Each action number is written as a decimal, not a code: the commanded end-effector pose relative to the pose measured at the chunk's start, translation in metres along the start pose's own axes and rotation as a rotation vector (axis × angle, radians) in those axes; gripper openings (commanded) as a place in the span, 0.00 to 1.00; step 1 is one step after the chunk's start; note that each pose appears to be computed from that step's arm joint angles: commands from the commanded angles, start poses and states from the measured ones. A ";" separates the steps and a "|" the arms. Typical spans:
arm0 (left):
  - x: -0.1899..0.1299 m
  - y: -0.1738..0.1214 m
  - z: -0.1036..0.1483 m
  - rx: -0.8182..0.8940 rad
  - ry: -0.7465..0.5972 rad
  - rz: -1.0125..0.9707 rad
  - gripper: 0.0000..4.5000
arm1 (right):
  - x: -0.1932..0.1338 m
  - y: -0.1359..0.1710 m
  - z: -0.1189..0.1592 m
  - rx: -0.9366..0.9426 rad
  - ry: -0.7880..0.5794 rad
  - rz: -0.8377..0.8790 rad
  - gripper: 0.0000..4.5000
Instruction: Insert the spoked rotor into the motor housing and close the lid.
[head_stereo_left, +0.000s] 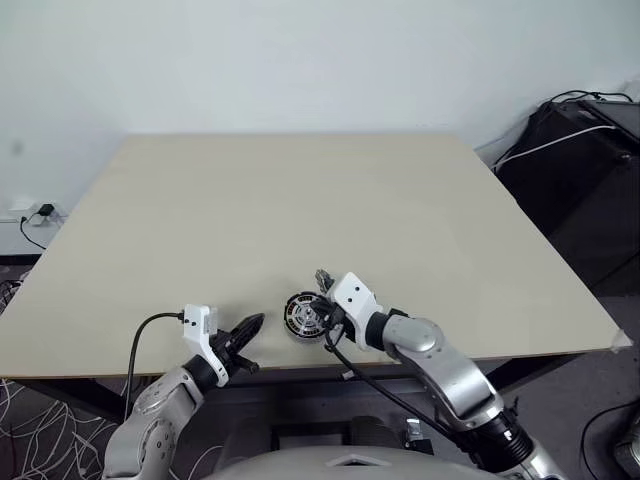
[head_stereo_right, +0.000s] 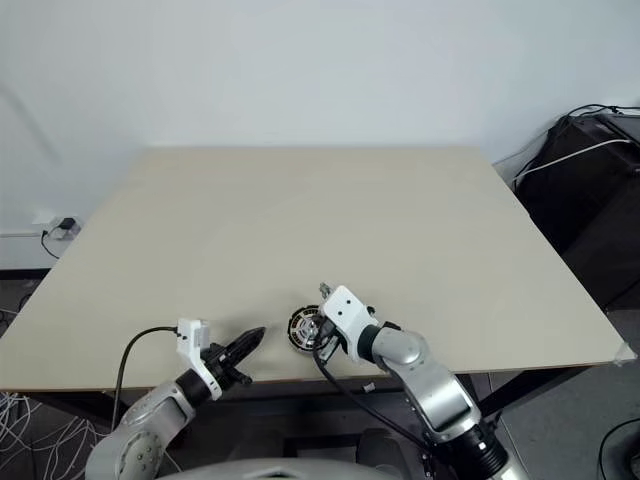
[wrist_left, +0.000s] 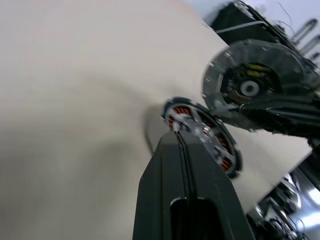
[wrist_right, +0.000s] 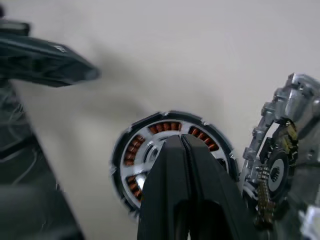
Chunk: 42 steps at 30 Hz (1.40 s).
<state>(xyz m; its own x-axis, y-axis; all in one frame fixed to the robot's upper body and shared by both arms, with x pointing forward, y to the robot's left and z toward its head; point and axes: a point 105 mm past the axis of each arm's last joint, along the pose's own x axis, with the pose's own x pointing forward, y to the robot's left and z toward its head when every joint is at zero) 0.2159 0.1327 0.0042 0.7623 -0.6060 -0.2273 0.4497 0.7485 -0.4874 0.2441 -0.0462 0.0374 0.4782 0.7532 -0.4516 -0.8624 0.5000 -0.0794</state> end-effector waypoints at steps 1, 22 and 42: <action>0.002 -0.002 0.000 0.058 0.026 -0.029 0.00 | -0.003 0.007 0.015 -0.081 -0.002 0.084 0.01; -0.002 -0.008 -0.016 0.420 0.067 -0.092 0.00 | 0.009 0.012 -0.006 -0.384 0.261 0.280 0.41; 0.002 -0.009 -0.024 0.371 0.044 -0.086 0.00 | 0.016 0.004 -0.019 -0.382 0.309 0.237 0.02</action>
<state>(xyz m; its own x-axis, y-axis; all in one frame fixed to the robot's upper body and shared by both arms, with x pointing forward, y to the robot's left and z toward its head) 0.2003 0.1217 -0.0176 0.6932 -0.6659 -0.2758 0.6459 0.7437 -0.1723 0.2398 -0.0392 0.0084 0.2083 0.6368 -0.7424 -0.9754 0.0795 -0.2055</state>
